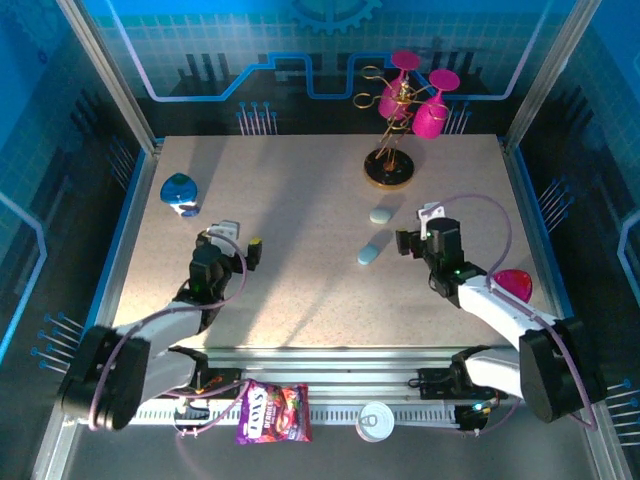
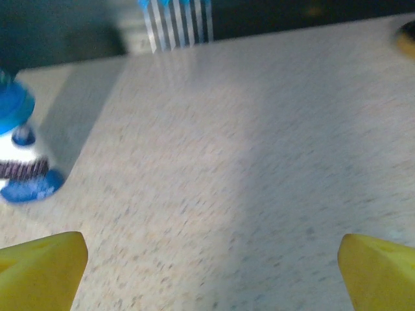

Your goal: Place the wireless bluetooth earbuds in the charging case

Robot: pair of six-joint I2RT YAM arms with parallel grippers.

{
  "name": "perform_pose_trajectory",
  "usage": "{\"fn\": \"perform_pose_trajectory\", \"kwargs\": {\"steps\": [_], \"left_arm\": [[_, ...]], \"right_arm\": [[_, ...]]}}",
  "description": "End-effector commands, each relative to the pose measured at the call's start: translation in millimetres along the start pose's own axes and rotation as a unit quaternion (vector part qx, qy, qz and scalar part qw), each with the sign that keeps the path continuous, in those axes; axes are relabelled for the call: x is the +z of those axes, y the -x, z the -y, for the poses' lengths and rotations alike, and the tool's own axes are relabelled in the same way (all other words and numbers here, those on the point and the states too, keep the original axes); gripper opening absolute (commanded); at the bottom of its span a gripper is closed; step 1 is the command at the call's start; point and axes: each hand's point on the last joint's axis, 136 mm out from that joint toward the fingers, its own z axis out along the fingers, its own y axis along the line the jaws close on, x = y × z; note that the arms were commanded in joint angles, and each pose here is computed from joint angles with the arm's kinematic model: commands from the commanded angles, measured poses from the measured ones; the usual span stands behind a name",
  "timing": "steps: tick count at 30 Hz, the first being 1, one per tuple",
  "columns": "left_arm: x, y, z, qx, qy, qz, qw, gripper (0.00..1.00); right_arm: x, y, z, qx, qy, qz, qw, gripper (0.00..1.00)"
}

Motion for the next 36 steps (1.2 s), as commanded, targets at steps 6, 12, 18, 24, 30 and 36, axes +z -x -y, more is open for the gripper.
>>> {"fn": "perform_pose_trajectory", "kwargs": {"steps": [6, 12, 18, 24, 30, 36], "left_arm": [[41, 17, -19, -0.032, 0.005, 0.034, 0.999, 0.99], [55, 1, -39, -0.085, 0.01, 0.015, 0.996, 0.99], [60, 2, -40, -0.087, 0.01, 0.005, 0.996, 0.99], [60, 1, -38, -0.083, 0.009, 0.003, 0.997, 0.99], [60, 2, -36, -0.08, 0.005, 0.003, 0.997, 0.99], [60, 2, -36, -0.08, 0.005, 0.002, 0.997, 0.99]], "right_arm": [[25, 3, 38, 0.028, -0.012, 0.097, 0.995, 1.0], [41, -4, 25, 0.034, 0.042, 0.097, 0.994, 1.0], [54, -11, 15, 0.024, 0.06, 0.086, 0.994, 1.0], [55, -13, 22, 0.033, 0.047, 0.082, 0.995, 1.0], [53, -14, 29, 0.044, 0.026, 0.086, 0.995, 1.0], [53, -14, 30, 0.044, 0.021, 0.086, 0.995, 1.0]]}}
